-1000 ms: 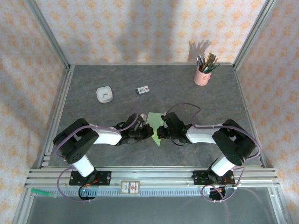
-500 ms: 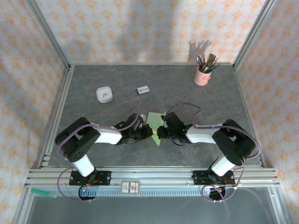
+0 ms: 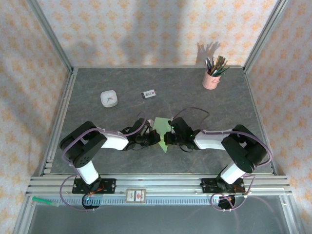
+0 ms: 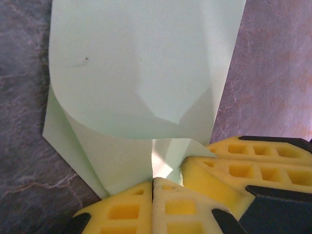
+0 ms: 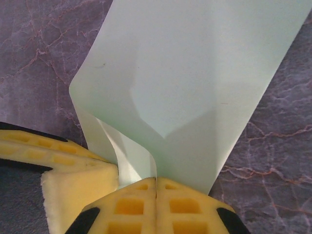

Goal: Fold a paper plane with a square sheet of paper (pick it up from the middle)
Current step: Third fold the triangle at the center of the table.

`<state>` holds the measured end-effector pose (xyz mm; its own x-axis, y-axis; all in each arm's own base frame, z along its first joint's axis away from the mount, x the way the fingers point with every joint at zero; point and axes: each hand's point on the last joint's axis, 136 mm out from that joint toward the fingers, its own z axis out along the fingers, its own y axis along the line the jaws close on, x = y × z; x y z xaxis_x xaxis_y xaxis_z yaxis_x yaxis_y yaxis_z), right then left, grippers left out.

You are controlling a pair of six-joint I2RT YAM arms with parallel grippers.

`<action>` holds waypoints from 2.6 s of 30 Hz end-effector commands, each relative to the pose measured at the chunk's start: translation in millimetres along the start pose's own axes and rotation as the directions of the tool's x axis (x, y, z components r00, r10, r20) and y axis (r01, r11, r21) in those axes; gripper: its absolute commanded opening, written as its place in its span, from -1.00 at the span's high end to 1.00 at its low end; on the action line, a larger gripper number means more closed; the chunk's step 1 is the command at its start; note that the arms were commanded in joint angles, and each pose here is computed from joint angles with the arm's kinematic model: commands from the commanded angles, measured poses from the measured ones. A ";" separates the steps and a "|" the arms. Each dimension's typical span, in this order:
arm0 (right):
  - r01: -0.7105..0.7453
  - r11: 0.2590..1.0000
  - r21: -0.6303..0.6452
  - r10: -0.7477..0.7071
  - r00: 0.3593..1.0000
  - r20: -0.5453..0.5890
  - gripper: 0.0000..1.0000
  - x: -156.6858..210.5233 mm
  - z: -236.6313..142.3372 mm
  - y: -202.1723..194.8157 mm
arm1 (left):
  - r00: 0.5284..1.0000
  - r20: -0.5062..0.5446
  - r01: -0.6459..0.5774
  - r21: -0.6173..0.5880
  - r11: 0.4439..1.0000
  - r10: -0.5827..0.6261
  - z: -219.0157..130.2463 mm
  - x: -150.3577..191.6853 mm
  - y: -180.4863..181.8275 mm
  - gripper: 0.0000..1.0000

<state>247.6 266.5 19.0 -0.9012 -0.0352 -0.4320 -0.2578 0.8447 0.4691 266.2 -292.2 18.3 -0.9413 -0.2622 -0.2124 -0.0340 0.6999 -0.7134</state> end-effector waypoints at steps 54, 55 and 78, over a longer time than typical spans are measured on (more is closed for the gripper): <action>0.017 0.993 0.115 -0.012 0.999 -0.048 0.73 6.6 -11.5 -25.2 | 0.999 -0.033 -0.044 -0.019 0.999 0.043 13.5 -1.5 -18.0 0.87; 0.018 0.993 0.113 -0.013 0.999 -0.047 0.73 6.3 -11.8 -24.9 | 0.999 -0.033 -0.044 -0.025 0.999 0.043 14.2 -1.8 -16.5 0.87; 0.051 0.994 0.098 -0.052 0.999 0.008 0.54 -28.8 -28.3 -9.7 | 0.994 -0.084 -0.084 -0.247 0.965 0.065 17.5 20.4 48.9 0.91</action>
<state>256.3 246.8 29.7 -0.9035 -0.0760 -0.4217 -0.2548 0.8866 0.3861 271.0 -311.7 16.4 -0.9497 -0.1769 -0.2584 0.0417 0.7463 -0.6643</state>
